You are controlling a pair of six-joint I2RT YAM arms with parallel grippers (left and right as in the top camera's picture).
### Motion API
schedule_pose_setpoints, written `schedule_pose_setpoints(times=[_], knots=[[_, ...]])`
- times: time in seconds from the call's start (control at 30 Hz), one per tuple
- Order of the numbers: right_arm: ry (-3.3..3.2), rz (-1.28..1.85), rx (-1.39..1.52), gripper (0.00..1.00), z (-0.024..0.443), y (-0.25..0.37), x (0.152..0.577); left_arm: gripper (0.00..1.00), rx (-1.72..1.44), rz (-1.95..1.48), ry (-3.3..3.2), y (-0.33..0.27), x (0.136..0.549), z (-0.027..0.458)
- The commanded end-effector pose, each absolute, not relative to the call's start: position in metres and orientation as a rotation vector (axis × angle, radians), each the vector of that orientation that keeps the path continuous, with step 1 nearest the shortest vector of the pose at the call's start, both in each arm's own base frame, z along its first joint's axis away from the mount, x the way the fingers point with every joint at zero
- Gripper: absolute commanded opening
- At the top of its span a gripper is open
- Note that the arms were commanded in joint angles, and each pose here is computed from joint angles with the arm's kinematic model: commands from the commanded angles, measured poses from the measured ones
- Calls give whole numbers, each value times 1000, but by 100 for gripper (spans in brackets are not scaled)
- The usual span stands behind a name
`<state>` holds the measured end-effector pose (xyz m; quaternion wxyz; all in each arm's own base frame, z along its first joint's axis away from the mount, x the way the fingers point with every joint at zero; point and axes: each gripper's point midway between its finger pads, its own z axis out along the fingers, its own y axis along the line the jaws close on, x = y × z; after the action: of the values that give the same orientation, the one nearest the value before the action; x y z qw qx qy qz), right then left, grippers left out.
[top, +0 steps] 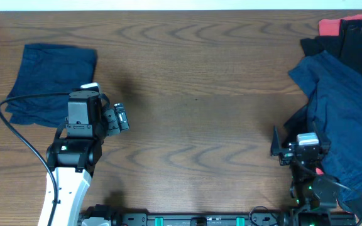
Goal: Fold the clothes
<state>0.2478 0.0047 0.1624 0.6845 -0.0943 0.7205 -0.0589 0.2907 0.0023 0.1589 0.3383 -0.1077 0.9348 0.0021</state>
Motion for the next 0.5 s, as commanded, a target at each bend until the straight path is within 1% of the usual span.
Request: schedule_pose_setpoints(times=[0.0,0.13,0.37,0.47], knots=[[1571,-205,-277,99,170,3,247,98,-268,29,2442,5,291,156],[1616,-216,-305,99,158,4,246,98,-268,29,2442,5,291,156],[1629,-122,-181,99,158,1,246,98,-268,29,2442,5,291,156],[1629,-122,-180,99,159,1,246,98,-268,29,2442,5,291,156]])
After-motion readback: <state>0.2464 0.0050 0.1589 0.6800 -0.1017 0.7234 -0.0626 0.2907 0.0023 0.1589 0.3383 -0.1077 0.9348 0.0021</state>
